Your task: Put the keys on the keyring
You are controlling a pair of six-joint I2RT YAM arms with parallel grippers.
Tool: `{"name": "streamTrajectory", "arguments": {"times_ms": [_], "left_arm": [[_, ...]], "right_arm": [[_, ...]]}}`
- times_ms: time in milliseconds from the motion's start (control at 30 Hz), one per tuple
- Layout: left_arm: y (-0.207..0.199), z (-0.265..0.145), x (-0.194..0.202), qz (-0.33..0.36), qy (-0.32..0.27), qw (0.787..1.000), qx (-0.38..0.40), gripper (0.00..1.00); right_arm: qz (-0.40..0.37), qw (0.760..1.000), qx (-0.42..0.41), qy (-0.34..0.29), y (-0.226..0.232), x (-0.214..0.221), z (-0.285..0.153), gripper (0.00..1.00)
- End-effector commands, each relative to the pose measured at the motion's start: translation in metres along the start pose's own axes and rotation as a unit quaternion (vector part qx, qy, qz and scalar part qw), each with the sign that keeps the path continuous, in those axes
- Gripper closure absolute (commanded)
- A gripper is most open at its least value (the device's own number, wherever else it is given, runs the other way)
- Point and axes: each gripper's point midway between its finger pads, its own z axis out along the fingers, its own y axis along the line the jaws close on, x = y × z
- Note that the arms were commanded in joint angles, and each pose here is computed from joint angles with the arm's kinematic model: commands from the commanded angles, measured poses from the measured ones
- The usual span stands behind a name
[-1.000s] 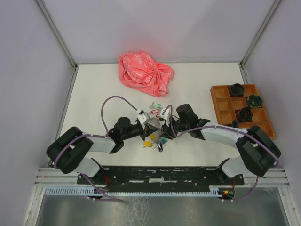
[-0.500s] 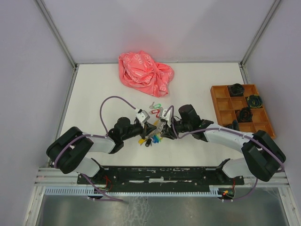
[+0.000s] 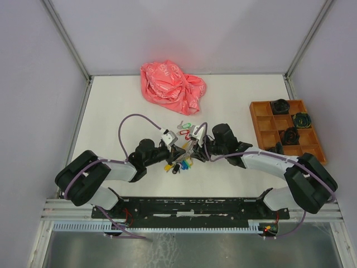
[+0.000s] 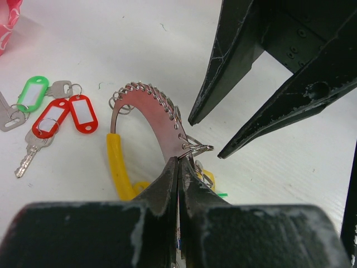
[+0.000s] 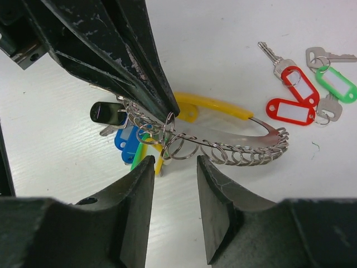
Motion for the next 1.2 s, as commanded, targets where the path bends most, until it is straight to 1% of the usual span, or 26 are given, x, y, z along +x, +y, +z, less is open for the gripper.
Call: {"name": "streamTrajectory", "arguments": {"times_ms": [0,100,200,433,533,600,667,867,1033,1167], "left_arm": [[-0.006,0.004,-0.028,0.003,-0.042,0.999,0.014,0.97],[-0.006,0.003,-0.028,0.003,-0.041,0.999,0.014,0.97],[-0.007,0.003,-0.027,0.005,-0.04,0.999,0.016,0.97],[-0.008,0.002,-0.028,0.008,-0.043,0.999,0.019,0.97],[-0.007,0.002,-0.029,0.009,-0.044,0.999,0.017,0.97],[-0.008,0.001,-0.029,0.01,-0.044,0.999,0.016,0.97],[-0.007,0.001,-0.028,0.01,-0.042,0.999,0.016,0.97],[-0.007,0.001,-0.029,0.009,-0.044,0.999,0.015,0.97],[-0.007,0.001,-0.029,0.008,-0.043,0.999,0.014,0.97],[-0.006,0.001,-0.03,0.008,-0.045,0.999,0.012,0.97]], "right_arm": [[-0.002,0.999,0.006,-0.032,-0.007,-0.021,0.007,0.55],[0.003,0.999,0.005,-0.035,-0.008,-0.023,0.01,0.54],[0.01,0.999,0.035,-0.034,-0.017,-0.021,0.009,0.54],[0.029,0.992,0.121,-0.031,-0.041,-0.018,-0.006,0.61],[0.039,0.989,0.139,-0.01,-0.047,-0.014,-0.012,0.62],[0.039,0.989,0.142,-0.009,-0.048,-0.017,-0.015,0.62],[0.033,0.991,0.131,-0.017,-0.043,-0.021,-0.017,0.62],[0.002,0.998,0.046,-0.05,-0.014,-0.04,-0.018,0.6],[0.027,0.997,-0.008,-0.066,0.001,-0.049,-0.006,0.59],[0.047,0.997,-0.013,-0.068,0.0,-0.049,0.002,0.58]]}}
